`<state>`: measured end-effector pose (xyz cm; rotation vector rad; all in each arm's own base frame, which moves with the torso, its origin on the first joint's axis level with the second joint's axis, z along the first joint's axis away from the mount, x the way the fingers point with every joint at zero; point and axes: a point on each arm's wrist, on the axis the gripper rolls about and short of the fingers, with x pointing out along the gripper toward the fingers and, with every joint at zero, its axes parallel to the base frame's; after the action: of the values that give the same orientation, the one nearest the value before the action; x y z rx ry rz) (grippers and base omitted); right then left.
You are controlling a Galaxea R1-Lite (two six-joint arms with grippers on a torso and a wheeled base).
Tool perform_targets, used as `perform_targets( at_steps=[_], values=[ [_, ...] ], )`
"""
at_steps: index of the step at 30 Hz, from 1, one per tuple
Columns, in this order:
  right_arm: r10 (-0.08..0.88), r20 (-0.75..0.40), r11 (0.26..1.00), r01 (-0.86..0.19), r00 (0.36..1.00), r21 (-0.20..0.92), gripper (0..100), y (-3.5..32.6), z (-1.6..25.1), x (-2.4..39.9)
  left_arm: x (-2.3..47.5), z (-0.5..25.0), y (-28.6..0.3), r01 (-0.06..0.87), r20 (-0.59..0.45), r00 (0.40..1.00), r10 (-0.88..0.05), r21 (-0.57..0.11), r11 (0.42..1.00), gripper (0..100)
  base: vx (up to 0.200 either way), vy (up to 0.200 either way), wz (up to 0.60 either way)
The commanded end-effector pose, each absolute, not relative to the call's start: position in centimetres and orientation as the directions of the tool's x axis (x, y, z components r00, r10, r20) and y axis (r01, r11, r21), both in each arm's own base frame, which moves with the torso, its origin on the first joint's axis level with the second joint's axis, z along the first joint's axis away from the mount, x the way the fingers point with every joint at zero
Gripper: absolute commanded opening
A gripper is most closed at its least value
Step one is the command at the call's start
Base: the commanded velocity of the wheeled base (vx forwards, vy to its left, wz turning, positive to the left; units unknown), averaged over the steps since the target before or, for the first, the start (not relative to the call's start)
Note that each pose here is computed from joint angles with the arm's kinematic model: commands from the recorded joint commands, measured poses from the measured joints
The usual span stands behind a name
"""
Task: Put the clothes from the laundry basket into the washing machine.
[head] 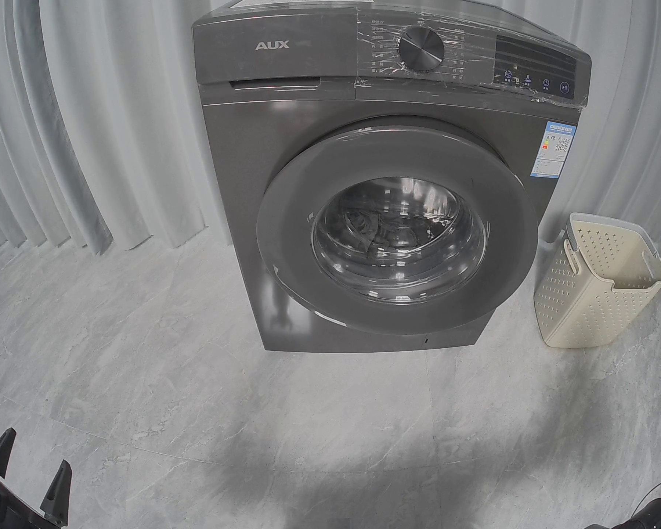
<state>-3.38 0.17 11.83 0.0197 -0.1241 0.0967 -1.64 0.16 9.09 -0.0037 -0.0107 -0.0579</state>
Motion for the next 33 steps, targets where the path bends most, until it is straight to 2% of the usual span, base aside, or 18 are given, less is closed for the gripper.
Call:
perform_targets(
  at_steps=[1,2,3,4,5,11,14,17,20,24,28,33],
  values=[
    [0.317,-0.046,0.944,-0.31,0.947,0.112,0,0.5,14.8,-1.7,-2.2,8.4,-0.2,0.073,0.067,0.995,-0.074,0.01,0.997,100,0.0,0.0,0.0],
    [0.317,-0.046,0.944,-0.31,0.947,0.112,0,0.5,14.8,-1.7,-2.2,8.4,-0.2,0.073,0.067,0.995,-0.074,0.01,0.997,100,0.0,0.0,0.0],
    [0.362,-0.129,0.926,-0.34,0.923,0.165,0,0.7,15.3,-0.1,-2.3,8.3,-0.2,0.069,0.075,0.995,-0.069,0.001,0.998,100,0.0,0.0,0.0],
    [0.362,-0.129,0.926,-0.34,0.923,0.165,0,0.7,15.3,-0.1,-2.3,8.3,-0.2,0.069,0.075,0.995,-0.069,0.001,0.998,100,0.0,0.0,0.0],
    [0.406,-0.186,0.909,-0.374,0.895,0.185,0,0.9,15.9,1.8,-2.3,8.3,-0.2,0.071,0.072,0.995,-0.071,-0.005,0.997,100,0.0,0.0,0.0],
    [0.47,-0.22,0.88,-0.434,0.855,0.193,0,1.7,16.9,6.5,-2.4,8.1,-0.1,0.025,0.043,0.999,-0.025,-0.012,1.0,100,0.0,0.0,0.0],
    [0.493,-0.238,0.868,-0.455,0.837,0.198,0,2.2,17.0,7.9,-2.2,7.7,0.1,-0.048,-0.011,0.999,0.048,-0.013,0.999,100,0.0,0.0,0.0],
    [0.535,-0.255,0.844,-0.499,0.806,0.194,0,2.8,16.8,8.6,-2.2,7.6,0.0,-0.048,-0.021,0.999,0.048,-0.009,0.999,100,0.0,0.0,0.0],
    [0.578,-0.273,0.816,-0.542,0.769,0.201,0,3.4,16.8,9.0,-2.3,7.6,0.0,-0.001,-0.005,1.0,0.002,0.041,0.999,100,0.0,0.0,0.0],
    [0.584,-0.317,0.811,-0.542,0.747,0.22,0,4.0,16.6,10.3,-2.3,7.6,0.0,0.014,-0.006,1.0,-0.014,0.003,1.0,100,0.0,0.0,0.0],
    [0.587,-0.365,0.81,-0.536,0.723,0.239,0,4.5,16.1,11.6,-2.3,7.6,0.0,0.003,-0.006,1.0,-0.003,0.001,1.0,100,0.0,0.0,0.0],
    [0.608,-0.358,0.793,-0.56,0.708,0.239,0,5.3,15.6,12.7,-2.3,7.6,0.0,-0.018,-0.008,1.0,0.018,-0.004,1.0,100,0.0,-0.2,0.0]
  ],
)
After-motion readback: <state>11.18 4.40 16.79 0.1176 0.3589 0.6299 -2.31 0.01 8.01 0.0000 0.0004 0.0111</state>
